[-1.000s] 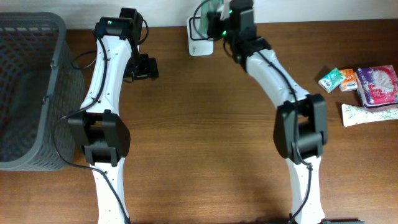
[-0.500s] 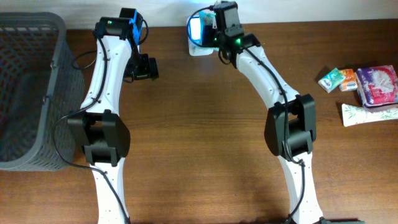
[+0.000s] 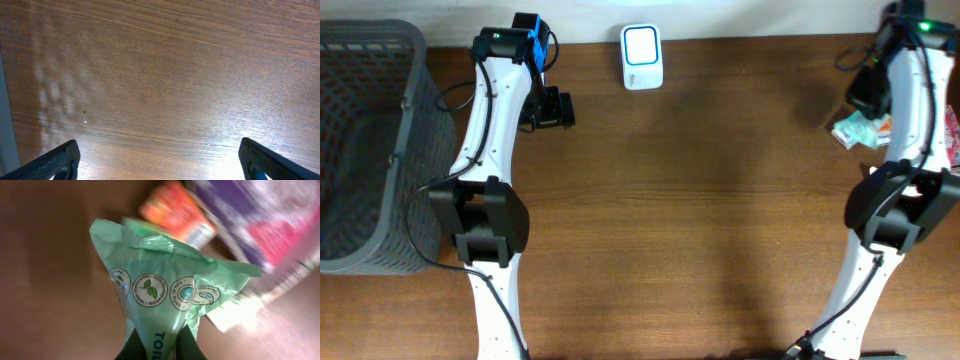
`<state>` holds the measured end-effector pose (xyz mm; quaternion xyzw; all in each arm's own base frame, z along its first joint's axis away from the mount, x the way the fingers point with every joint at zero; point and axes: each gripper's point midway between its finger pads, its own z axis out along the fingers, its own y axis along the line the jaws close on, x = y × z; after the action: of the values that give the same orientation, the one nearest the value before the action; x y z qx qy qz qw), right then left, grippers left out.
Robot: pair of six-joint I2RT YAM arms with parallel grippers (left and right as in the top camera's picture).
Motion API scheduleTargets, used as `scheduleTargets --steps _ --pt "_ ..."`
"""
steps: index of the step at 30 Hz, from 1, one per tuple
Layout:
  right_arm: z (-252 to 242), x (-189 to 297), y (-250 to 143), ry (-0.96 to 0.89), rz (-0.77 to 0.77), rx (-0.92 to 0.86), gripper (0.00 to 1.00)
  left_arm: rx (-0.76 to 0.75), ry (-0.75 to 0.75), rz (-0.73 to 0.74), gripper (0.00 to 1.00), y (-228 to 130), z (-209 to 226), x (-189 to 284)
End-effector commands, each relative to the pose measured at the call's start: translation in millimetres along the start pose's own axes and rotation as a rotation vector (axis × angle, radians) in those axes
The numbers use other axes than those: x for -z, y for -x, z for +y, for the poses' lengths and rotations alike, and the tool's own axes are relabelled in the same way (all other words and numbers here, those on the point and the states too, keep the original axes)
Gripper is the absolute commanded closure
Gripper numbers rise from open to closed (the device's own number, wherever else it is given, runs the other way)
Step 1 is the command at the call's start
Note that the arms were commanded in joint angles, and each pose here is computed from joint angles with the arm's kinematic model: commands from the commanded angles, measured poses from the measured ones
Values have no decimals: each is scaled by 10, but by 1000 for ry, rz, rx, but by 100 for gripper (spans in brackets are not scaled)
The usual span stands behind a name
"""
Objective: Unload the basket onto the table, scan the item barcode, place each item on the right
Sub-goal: 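Carry the light green pouch right and release it with the other items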
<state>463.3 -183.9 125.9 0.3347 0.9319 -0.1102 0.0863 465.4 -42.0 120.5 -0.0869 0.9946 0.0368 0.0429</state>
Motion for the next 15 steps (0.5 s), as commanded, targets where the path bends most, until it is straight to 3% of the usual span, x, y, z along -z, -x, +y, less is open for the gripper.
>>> scheduleTargets --steps 1,3,5,6,11,14,15 --pt "-350 43 -53 -33 37 -48 96 -14 5 13 1 -11 -5 -54" --pt "-442 -16 -113 -48 71 -56 93 -13 5 13 1 -11 -1 -54" --pt "-464 -23 -129 -54 79 -32 19 -13 5 13 1 -10 -2 -54" --pt "-489 -11 -132 -55 82 -21 1 -13 5 13 1 -10 -1 -54" --pt "-599 448 -222 15 73 -68 1 -13 5 13 1 -10 -1 -54" --pt "-619 1071 -294 112 -19 -84 1 -13 5 13 1 -10 -2 -54" --pt "-668 1577 -437 159 -100 -80 1 -13 5 13 1 -11 -2 -54"
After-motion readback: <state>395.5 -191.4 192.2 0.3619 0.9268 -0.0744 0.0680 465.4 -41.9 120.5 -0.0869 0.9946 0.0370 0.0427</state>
